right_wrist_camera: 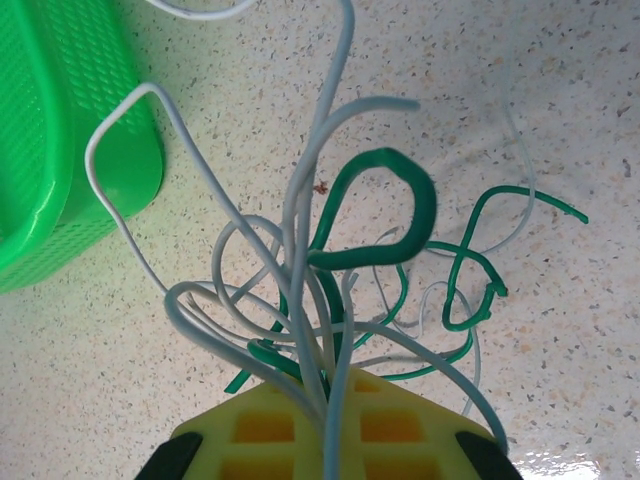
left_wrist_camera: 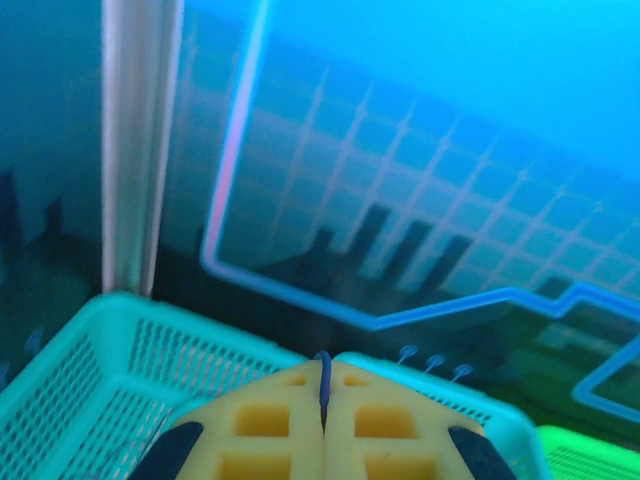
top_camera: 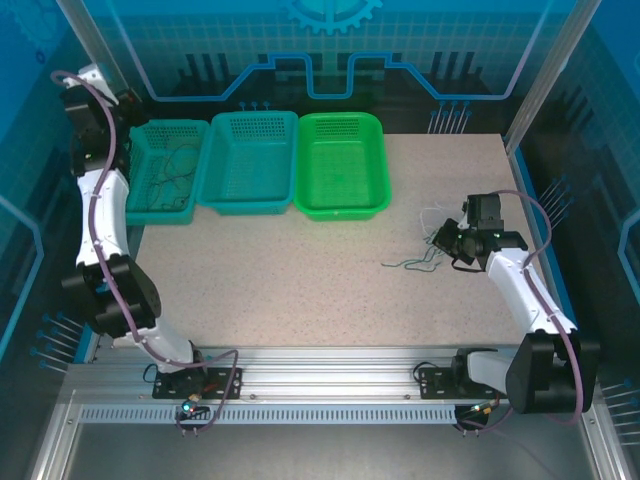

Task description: Untangle the cables

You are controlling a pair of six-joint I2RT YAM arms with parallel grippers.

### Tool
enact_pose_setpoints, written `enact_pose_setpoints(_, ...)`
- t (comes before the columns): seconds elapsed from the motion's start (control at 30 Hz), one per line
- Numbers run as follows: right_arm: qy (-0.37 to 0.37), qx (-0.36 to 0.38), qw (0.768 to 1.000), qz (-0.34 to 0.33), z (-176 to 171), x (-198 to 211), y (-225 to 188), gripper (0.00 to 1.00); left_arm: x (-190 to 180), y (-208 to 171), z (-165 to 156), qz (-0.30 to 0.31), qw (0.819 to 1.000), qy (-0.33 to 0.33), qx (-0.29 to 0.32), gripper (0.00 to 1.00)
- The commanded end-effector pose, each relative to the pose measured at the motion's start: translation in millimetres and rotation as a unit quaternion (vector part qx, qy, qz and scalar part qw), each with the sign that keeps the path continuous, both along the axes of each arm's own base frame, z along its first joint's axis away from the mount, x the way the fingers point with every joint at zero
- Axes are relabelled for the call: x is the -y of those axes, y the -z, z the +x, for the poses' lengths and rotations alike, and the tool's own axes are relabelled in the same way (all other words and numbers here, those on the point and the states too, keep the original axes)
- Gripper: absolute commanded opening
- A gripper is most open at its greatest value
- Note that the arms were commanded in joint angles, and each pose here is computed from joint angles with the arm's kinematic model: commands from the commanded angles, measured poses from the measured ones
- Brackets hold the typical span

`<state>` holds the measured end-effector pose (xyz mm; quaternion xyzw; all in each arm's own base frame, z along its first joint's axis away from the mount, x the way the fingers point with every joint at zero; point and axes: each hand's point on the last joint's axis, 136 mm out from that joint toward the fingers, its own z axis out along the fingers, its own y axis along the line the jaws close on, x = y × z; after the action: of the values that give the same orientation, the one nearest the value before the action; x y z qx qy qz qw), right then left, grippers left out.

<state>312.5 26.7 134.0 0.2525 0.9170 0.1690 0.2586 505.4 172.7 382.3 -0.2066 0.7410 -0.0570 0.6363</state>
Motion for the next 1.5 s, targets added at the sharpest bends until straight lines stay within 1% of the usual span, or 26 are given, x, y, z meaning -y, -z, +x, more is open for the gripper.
enact_pose_setpoints(0.0, -0.024, 0.002, 1.0, 0.009, -4.5, -10.4, -6.3, 0.0, -27.2, 50.4, -2.8, -0.043, 0.998, -0.041, -0.032, 0.17)
enact_pose_setpoints(0.07, -0.025, 0.005, 1.0, 0.01, -5.6, -11.1, -8.4, 0.0, -30.9, 68.8, -8.4, -0.057, 0.997, -0.048, -0.036, 0.4)
enact_pose_setpoints(0.1, -0.027, 0.009, 1.0, 0.01, -5.0, -11.5, -10.2, 0.0, -29.0, 73.2, -10.8, -0.058, 0.997, -0.047, -0.035, 0.49)
enact_pose_setpoints(0.17, -0.036, 0.015, 0.999, 0.014, -3.3, -14.5, -12.1, 0.0, -22.1, 75.7, -17.6, -0.071, 0.996, -0.041, -0.024, 0.63)
enact_pose_setpoints(0.23, -0.053, 0.023, 0.998, 0.025, -0.5, -20.7, -15.3, 0.0, -13.2, 68.6, -25.3, -0.086, 0.996, -0.031, -0.006, 0.69)
enact_pose_setpoints(0.3, -0.081, 0.038, 0.995, 0.043, 3.0, -31.5, -20.9, 0.0, -1.2, 57.8, -34.7, -0.105, 0.994, -0.017, 0.016, 0.72)
enact_pose_setpoints(0.37, -0.108, 0.051, 0.991, 0.054, 4.8, -42.6, -25.3, 0.0, 18.5, 40.6, -45.7, -0.124, 0.991, 0.009, 0.046, 0.74)
enact_pose_setpoints(0.4, -0.119, 0.069, 0.989, 0.052, 10.2, -46.8, -37.6, 0.0, 30.8, 32.2, -50.1, -0.127, 0.99, 0.025, 0.059, 0.75)
enact_pose_setpoints(0.5, -0.154, 0.09, 0.983, 0.051, 14.4, -63.9, -51.3, 0.0, 82.9, 7.3, -65.9, -0.117, 0.984, 0.098, 0.094, 0.79)
enact_pose_setpoints(0.57, -0.183, 0.105, 0.976, 0.06, 16.3, -78.8, -60.7, 0.0, 125.4, -2.6, -78.0, -0.108, 0.976, 0.157, 0.107, 0.82)
enact_pose_setpoints(0.7, -0.24, 0.13, 0.959, 0.073, 16.2, -108.0, -74.9, 0.0, 207.4, -4.0, -105.5, -0.092, 0.956, 0.257, 0.109, 0.85)
enact_pose_setpoints(0.8, -0.278, 0.151, 0.946, 0.078, 14.6, -126.5, -83.8, 0.0, 266.5, 8.9, -125.3, -0.107, 0.933, 0.33, 0.093, 0.86)
enact_pose_setpoints(0.9, -0.305, 0.164, 0.935, 0.082, 12.1, -140.0, -88.6, 0.0, 324.5, 28.0, -145.6, -0.126, 0.905, 0.402, 0.064, 0.86)
enact_pose_setpoints(0.97, -0.322, 0.167, 0.928, 0.085, 9.4, -148.0, -90.8, 0.0, 363.6, 44.7, -159.8, -0.142, 0.881, 0.45, 0.033, 0.87)
enact_pose_setpoints(1.1, -0.353, 0.172, 0.915, 0.088, 3.1, -163.7, -92.6, 0.0, 421.9, 69.8, -173.9, -0.177, 0.842, 0.509, -0.008, 0.87)
enact_pose_setpoints(1.17, -0.358, 0.172, 0.914, 0.086, 2.8, -168.4, -92.2, 0.0, 447.3, 81.3, -174.0, -0.187, 0.827, 0.53, -0.024, 0.87)
enact_pose_setpoints(1.23, -0.357, 0.172, 0.914, 0.087, 3.1, -170.9, -92.3, 0.0, 462.4, 94.9, -168.2, -0.194, 0.823, 0.532, -0.039, 0.87)
enact_pose_setpoints(1.37, -0.364, 0.178, 0.91, 0.093, 0.4, -177.7, -96.8, 0.0, 479.1, 115.5, -152.0, -0.222, 0.82, 0.525, -0.056, 0.86)
enact_pose_setpoints(1.4, -0.366, 0.179, 0.909, 0.092, -0.3, -178.9, -97.6, 0.0, 482.9, 117.2, -149.9, -0.226, 0.817, 0.527, -0.055, 0.83)
enact_pose_setpoints(1.43, -0.367, 0.179, 0.908, 0.091, -0.7, -180.1, -97.8, 0.0, 486.6, 119.0, -148.4, -0.23, 0.815, 0.529, -0.056, 0.78)
enact_pose_setpoints(1.47, -0.368, 0.178, 0.908, 0.09, -1.2, -180.5, -97.8, 0.0, 489.1, 120.5, -146.6, -0.233, 0.814, 0.53, -0.056, 0.7)
